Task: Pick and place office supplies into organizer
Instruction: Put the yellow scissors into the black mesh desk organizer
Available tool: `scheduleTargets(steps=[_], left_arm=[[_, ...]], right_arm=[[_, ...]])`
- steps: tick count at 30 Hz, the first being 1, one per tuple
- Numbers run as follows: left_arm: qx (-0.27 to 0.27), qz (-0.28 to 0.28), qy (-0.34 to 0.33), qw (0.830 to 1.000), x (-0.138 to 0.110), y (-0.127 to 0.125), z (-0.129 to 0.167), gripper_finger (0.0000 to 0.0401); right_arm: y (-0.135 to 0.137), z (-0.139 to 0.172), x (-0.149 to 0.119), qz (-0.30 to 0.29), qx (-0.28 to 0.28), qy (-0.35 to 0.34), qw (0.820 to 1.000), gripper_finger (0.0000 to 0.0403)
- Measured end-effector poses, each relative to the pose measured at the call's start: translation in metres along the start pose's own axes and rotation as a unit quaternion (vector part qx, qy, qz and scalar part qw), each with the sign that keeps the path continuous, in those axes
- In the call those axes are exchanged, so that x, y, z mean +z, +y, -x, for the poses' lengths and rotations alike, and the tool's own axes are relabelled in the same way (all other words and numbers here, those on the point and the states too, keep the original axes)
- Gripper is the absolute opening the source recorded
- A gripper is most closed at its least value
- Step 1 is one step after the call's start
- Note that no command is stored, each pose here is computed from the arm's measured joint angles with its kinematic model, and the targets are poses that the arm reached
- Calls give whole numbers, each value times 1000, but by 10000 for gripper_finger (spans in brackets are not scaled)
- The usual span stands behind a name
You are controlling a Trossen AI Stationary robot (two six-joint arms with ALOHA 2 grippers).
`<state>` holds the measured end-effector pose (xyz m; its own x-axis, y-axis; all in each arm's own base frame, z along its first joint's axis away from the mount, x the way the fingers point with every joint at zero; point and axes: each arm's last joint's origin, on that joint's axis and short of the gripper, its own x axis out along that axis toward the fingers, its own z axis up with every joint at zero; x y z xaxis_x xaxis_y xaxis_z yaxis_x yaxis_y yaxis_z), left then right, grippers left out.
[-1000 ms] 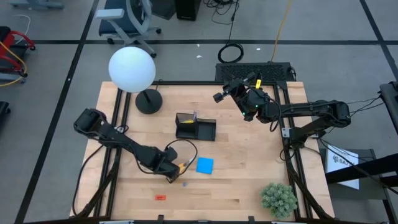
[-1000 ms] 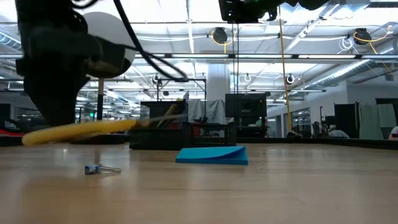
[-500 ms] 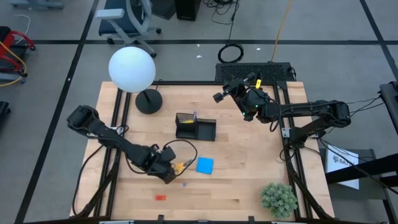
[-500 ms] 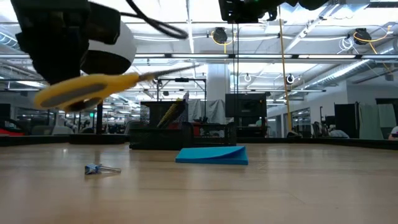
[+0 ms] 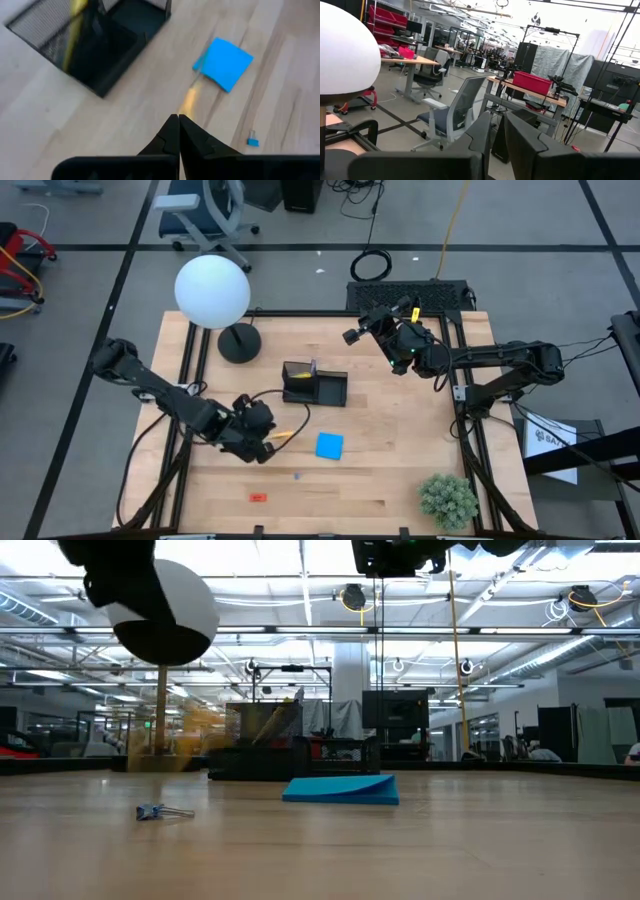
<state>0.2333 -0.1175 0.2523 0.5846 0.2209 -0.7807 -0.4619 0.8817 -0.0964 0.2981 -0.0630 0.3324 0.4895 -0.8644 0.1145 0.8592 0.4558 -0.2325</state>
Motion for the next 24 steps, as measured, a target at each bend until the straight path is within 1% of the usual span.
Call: scheduleTargets(steps=[4,10,13,15,17,20,24], left_arm=[[-4,0,-35,999,6,7,14,0],[-25,-21,-37,999,7,11,26,2],[-35,-38,-24,998,6,10,25,2],[-35,-40,-24,998,6,10,25,10],[-29,-42,-20,998,6,8,21,21],[-21,-47,-16,999,6,8,16,35],[-12,-65,-8,998,7,8,9,47]], right_arm=[[0,0,0,0,0,0,1000,48],[0,0,0,-10,0,-1,1000,48],[0,0,0,-17,0,-1,1000,47],[0,0,0,-16,0,-1,1000,48],[0,0,0,-16,0,-1,1000,47],[0,0,0,-31,0,-1,1000,48],[0,0,0,-27,0,-1,1000,47]])
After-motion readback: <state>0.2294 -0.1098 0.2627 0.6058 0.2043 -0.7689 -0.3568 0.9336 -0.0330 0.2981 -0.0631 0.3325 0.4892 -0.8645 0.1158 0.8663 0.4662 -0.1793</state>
